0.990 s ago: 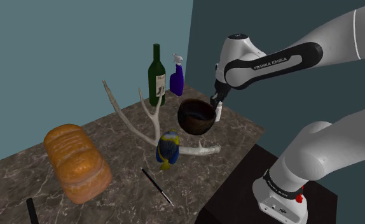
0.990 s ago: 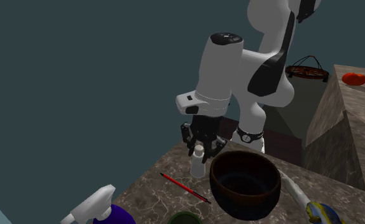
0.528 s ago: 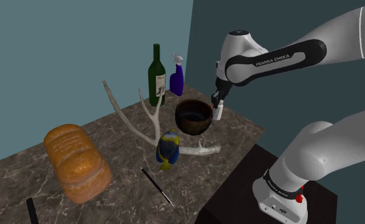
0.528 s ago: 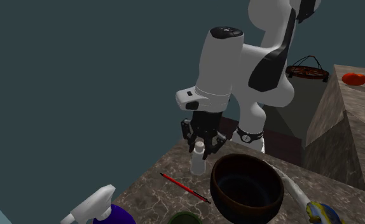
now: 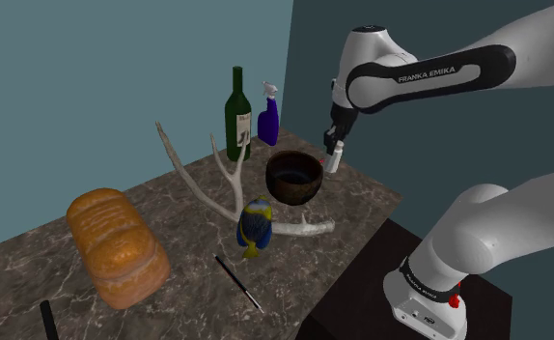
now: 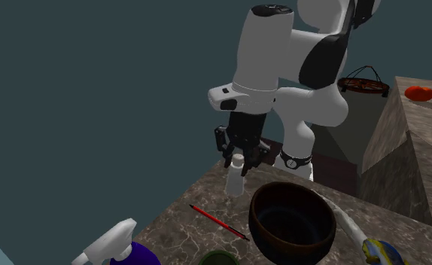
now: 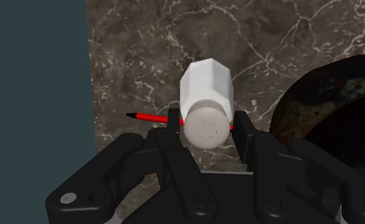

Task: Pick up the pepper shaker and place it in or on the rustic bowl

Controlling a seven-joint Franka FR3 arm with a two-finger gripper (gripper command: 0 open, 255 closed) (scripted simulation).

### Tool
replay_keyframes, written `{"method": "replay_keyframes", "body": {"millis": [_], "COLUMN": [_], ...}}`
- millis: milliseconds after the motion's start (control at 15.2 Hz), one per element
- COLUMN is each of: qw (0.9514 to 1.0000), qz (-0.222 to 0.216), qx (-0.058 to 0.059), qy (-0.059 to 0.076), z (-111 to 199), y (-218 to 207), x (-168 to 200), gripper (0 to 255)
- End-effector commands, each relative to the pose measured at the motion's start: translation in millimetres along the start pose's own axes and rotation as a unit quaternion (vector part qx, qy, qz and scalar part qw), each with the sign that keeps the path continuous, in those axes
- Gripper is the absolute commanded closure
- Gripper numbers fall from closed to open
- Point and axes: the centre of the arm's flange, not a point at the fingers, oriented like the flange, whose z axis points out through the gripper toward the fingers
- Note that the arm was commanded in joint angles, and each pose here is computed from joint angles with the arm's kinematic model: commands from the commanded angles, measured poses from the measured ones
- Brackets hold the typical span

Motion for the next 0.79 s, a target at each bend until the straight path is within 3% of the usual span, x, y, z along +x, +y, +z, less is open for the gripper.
{"method": "replay_keyframes", "body": {"millis": [0, 726], "qw": [1.0000, 1.0000], "qz": [0.000, 0.000], "qx": [0.000, 0.000], "qy": [0.000, 0.000], "z": [-11, -68], "y": [2, 8], "x": [1, 3], "gripper": [255, 255]}}
